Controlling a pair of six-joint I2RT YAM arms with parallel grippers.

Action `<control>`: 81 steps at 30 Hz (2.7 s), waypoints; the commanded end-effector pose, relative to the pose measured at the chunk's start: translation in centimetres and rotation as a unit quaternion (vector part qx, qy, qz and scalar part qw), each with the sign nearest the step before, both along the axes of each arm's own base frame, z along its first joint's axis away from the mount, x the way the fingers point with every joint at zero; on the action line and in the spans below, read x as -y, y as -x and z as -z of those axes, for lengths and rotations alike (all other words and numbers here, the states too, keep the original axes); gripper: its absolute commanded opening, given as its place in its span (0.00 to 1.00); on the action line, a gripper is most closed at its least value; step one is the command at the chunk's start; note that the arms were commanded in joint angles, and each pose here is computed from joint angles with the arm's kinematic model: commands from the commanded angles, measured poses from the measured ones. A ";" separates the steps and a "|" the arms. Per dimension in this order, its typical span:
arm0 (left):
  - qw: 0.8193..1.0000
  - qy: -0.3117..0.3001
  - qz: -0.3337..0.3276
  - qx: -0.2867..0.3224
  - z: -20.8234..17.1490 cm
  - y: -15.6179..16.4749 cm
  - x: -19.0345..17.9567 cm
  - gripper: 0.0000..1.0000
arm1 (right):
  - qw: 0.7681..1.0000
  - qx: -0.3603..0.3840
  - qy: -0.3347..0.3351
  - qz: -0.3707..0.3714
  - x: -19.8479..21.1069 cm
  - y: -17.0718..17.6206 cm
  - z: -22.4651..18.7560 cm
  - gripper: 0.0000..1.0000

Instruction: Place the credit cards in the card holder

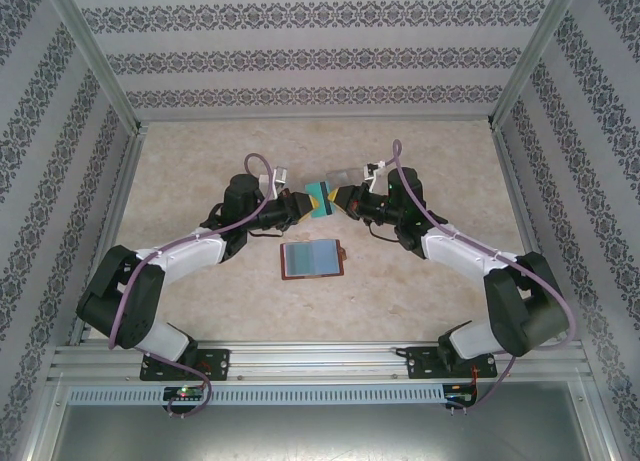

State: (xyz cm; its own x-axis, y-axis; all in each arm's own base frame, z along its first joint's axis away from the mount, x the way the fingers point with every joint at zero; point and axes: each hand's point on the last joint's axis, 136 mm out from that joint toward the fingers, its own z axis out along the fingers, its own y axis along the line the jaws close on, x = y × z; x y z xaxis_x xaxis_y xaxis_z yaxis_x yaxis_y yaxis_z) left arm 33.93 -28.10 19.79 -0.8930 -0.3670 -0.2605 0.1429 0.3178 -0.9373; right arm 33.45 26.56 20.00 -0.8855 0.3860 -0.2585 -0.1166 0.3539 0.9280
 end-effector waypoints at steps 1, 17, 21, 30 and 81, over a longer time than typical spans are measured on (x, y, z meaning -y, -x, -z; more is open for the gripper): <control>0.999 0.020 0.000 0.040 -2.5 -0.4 0.1 0.01 | 1.000 0.016 -0.012 -0.024 -0.6 1.0 -0.8 0.00; 0.997 0.023 0.056 0.052 -3.4 1.1 0.8 0.00 | 0.993 0.050 -0.031 -0.098 -0.3 2.7 -2.2 0.31; 0.996 0.016 0.073 0.047 -3.1 1.9 0.9 0.00 | 0.992 0.059 -0.031 -0.107 0.4 2.6 -2.4 0.30; 0.994 -0.011 0.106 0.029 -2.0 3.7 0.6 0.00 | 0.985 0.065 -0.044 -0.156 0.7 3.6 -3.2 0.21; 0.940 -0.312 0.020 -0.140 16.1 7.1 -9.0 0.47 | 0.958 -0.106 0.133 -0.231 -2.5 6.8 15.9 0.00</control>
